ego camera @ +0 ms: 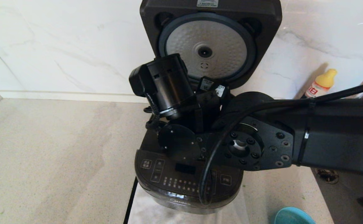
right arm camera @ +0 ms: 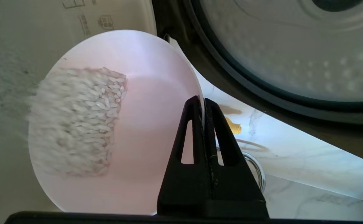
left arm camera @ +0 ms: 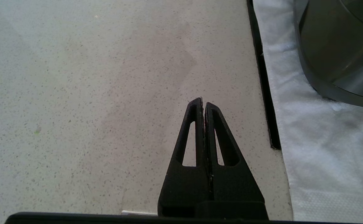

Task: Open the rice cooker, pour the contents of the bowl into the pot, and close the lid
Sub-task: Pour the rice from the bowl into the rice cooker

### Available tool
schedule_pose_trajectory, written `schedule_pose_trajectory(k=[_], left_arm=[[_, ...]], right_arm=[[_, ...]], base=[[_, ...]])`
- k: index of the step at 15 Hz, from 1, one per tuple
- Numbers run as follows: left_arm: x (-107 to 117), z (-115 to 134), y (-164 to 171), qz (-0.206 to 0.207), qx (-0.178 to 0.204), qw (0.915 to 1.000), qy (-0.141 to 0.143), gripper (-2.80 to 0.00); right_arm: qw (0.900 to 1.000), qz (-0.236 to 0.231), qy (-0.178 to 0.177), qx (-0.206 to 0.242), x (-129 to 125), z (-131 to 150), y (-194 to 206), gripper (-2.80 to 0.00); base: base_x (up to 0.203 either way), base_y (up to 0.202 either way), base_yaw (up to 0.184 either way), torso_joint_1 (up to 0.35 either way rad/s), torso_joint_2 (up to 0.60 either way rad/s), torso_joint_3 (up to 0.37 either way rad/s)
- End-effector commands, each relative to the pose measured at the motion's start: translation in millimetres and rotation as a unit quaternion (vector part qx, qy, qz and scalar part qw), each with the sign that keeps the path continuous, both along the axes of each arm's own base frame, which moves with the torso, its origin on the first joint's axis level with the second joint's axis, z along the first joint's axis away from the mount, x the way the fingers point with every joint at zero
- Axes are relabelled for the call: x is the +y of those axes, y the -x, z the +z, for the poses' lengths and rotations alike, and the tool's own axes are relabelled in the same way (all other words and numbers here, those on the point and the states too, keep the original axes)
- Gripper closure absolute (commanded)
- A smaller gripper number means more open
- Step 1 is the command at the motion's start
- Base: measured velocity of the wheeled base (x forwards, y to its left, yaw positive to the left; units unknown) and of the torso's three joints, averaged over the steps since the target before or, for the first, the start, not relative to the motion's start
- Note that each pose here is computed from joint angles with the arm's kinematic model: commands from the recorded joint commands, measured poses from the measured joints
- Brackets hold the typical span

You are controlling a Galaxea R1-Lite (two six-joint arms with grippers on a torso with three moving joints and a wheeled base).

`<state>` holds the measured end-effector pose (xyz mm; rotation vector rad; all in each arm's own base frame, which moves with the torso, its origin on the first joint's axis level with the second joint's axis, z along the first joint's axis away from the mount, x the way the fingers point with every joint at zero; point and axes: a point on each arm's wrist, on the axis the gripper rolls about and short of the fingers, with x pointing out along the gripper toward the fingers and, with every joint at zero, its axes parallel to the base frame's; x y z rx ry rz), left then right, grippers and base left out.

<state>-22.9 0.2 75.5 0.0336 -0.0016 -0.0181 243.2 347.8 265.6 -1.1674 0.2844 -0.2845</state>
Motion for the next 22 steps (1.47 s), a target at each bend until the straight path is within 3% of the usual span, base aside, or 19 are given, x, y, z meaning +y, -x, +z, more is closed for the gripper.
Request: schedule_pose_trajectory(k=[1,5,9,13,16,19,22], left_arm=[[0,0,0,0.0,0.001,1.0,0.0,0.0],[0,0,0,0.0,0.001,1.0,0.0,0.0],[0,0,0,0.0,0.001,1.0,0.0,0.0],[0,0,0,0.0,0.001,1.0,0.0,0.0],[0,0,0,0.0,0.001,1.0,0.0,0.0],[0,0,0,0.0,0.001,1.0,0.0,0.0],[0,0,0,0.0,0.001,1.0,0.0,0.0]], right_arm=[[1.0,-0.017,0.007,0.001,-6,-1,-7,0.0],[0.999,-0.038,0.013,0.001,-10,-6,-17,0.0],[0.997,0.051,-0.055,-0.021,9,13,10,0.0],[1.0,-0.015,-0.016,-0.008,-8,-2,-17,0.0],[0.999,-0.035,0.015,0.01,-20,-13,-25,0.0],[0.999,-0.019,-0.026,-0.016,-10,6,-17,0.0],[1.0,-0.031,-0.001,-0.003,-15,-4,-17,0.0]], base=[[0.0,0.0,0.0,0.0,0.0,0.0],[0.0,0.0,0.0,0.0,0.0,0.0],[0.0,0.0,0.0,0.0,0.0,0.0],[0.0,0.0,0.0,0.0,0.0,0.0],[0.0,0.0,0.0,0.0,0.0,0.0],[0.0,0.0,0.0,0.0,0.0,0.0],[0.0,0.0,0.0,0.0,0.0,0.0]])
